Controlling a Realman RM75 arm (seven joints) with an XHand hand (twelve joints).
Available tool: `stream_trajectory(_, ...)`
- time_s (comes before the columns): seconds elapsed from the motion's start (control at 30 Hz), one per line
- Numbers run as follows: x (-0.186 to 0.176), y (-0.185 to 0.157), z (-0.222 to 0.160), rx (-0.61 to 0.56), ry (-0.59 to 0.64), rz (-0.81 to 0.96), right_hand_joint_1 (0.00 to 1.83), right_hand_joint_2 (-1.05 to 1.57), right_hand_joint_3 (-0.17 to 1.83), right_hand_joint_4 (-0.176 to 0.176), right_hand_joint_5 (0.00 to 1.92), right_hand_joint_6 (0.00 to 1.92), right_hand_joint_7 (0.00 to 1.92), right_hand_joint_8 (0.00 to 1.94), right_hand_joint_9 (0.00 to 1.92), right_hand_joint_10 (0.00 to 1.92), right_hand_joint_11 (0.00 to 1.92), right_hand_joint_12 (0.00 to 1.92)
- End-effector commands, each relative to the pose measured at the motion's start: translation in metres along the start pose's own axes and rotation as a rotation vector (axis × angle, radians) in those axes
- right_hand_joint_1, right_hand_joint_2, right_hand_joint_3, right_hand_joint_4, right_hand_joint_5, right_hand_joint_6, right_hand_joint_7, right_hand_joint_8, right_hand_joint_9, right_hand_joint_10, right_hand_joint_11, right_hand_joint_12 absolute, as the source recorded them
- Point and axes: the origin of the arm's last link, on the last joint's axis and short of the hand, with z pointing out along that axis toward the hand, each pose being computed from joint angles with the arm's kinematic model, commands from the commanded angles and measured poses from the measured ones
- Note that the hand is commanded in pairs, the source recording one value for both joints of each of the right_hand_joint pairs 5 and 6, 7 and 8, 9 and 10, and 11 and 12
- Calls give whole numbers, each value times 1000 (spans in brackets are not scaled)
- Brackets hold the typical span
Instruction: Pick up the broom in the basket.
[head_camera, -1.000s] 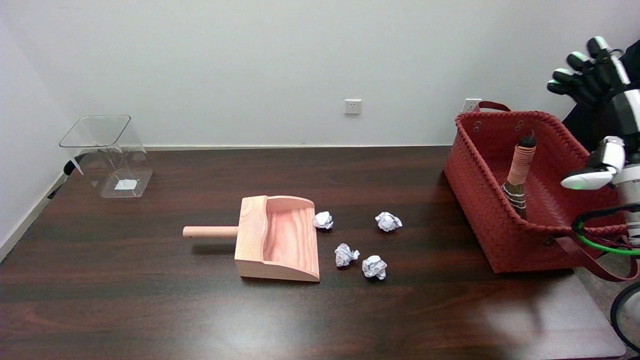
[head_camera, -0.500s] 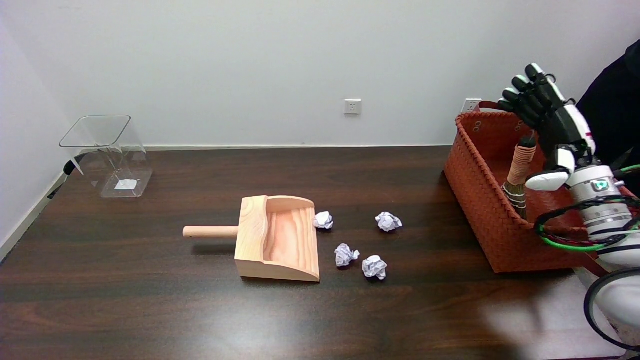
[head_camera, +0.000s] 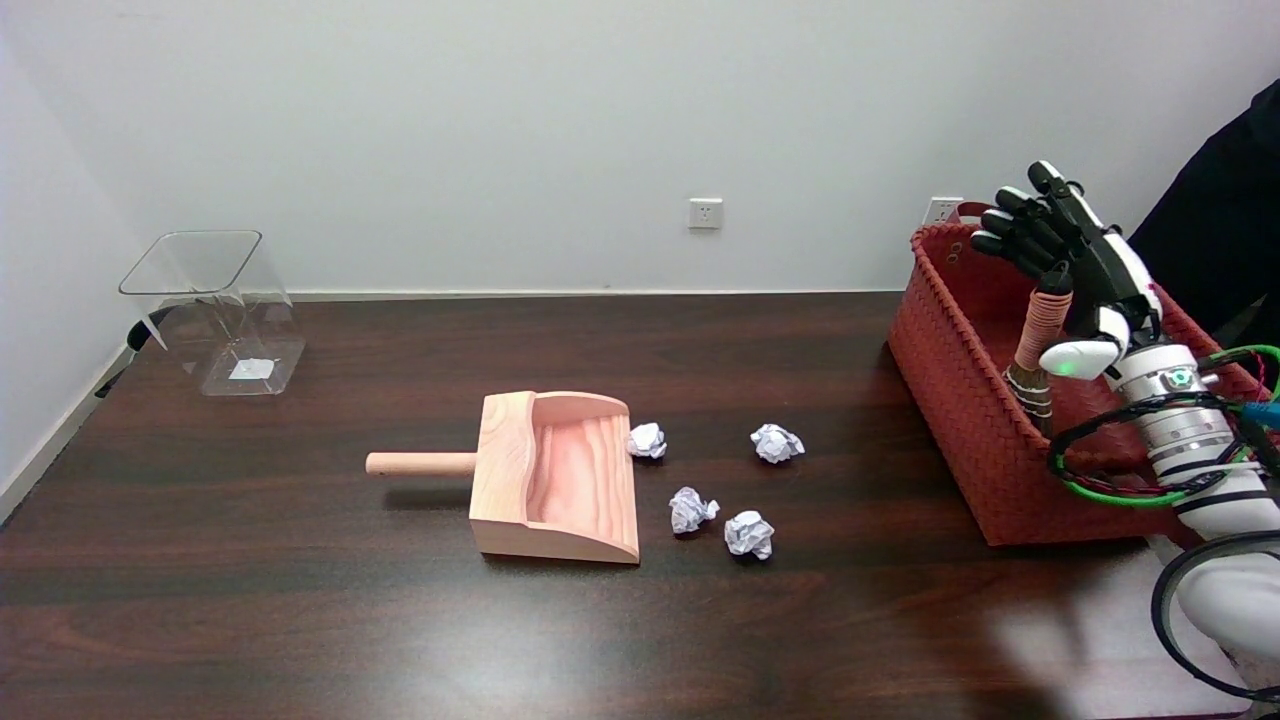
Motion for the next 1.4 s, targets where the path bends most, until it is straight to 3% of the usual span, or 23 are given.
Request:
stream_trajectory(0.03,-12,11,-6,-3,-18,125,1137,-730,936,0,90,90,348,348,456,456,545,545)
stream_trajectory(0.33,-18,1,-12,68,-22,200,1140,-600,931,0,132,132,437,437,550,550,651,651)
stream_trajectory(0.87,-13,-22,-9,146,2,222,1137,-529,971,0,144,144,473,473,567,567,655,655)
stream_trajectory(1.2,-9,-26,-14,67,-21,185,1145,-551,970,0,96,96,460,460,547,547,436,436)
stream_trajectory(1.4,5,-29,-20,2,-21,47,1151,-562,965,0,69,69,444,444,534,534,416,416)
